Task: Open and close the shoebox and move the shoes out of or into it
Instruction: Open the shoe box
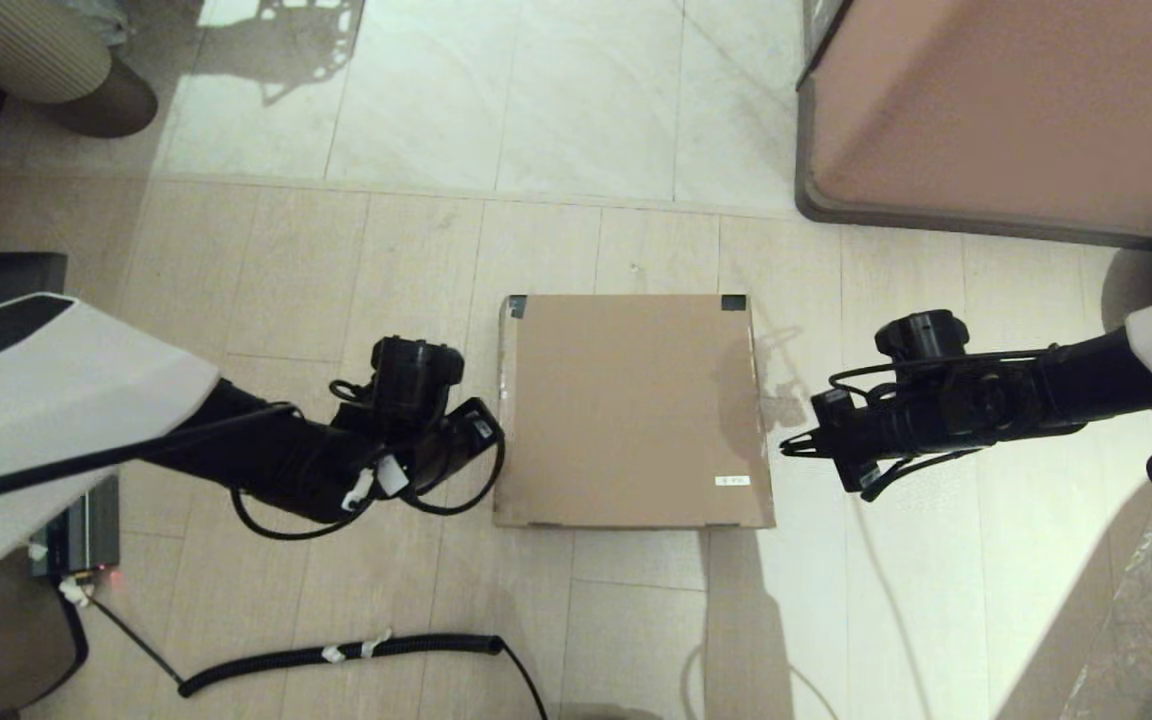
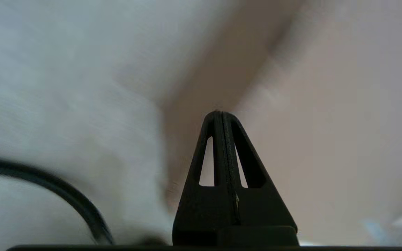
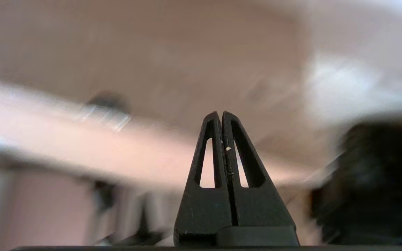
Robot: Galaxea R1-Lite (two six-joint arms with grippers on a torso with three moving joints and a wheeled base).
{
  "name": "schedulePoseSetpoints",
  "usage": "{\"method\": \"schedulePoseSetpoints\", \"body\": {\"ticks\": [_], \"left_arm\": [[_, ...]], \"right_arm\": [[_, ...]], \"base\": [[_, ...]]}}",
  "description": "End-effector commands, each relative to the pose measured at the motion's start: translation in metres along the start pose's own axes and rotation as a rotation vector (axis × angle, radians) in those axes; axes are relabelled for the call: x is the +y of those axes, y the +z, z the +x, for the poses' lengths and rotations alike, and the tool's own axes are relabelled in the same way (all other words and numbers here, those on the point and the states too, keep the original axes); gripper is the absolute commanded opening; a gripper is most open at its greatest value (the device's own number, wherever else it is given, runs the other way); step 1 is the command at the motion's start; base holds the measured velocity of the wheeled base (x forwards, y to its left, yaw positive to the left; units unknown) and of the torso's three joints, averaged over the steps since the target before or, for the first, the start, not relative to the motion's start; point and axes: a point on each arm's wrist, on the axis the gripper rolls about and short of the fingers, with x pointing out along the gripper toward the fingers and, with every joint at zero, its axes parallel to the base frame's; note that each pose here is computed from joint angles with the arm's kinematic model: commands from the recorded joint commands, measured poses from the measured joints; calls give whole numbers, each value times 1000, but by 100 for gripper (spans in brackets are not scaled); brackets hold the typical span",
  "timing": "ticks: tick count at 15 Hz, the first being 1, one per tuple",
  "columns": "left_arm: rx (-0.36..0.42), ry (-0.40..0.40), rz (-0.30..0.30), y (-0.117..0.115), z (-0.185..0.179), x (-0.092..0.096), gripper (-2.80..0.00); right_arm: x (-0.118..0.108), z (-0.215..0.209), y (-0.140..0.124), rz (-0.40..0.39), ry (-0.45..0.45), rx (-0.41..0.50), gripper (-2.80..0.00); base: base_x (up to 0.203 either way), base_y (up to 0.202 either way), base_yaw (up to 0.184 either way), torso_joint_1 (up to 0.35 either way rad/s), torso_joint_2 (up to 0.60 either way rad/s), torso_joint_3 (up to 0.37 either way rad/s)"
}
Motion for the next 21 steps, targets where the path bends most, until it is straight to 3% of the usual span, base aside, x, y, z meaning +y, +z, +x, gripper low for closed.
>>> {"method": "schedulePoseSetpoints", "body": {"ticks": [1, 3, 7, 13, 15, 21], "left_arm": [[-39, 49, -28, 8, 24, 17, -280], [-44, 63, -31, 6, 42, 22, -280], [-75, 38, -89, 9, 63, 14, -280], [-66, 20, -97, 4, 74, 11, -280], [-76, -13, -157, 6, 76, -1, -280], [34, -8, -152, -19, 70, -13, -280]], "right_arm": [[-9, 5, 0, -99, -67, -100, -280], [-12, 10, 1, -131, -98, -141, -280], [-16, 25, -12, -201, -125, -104, -280], [-16, 39, -29, -239, -144, -89, -280], [-18, 40, -30, -239, -155, -93, -280], [-17, 38, -36, -232, -154, -76, -280]], "base": [[0, 0, 0, 0, 0, 0], [0, 0, 0, 0, 0, 0], [0, 0, 0, 0, 0, 0], [0, 0, 0, 0, 0, 0], [0, 0, 0, 0, 0, 0], [0, 0, 0, 0, 0, 0]]}}
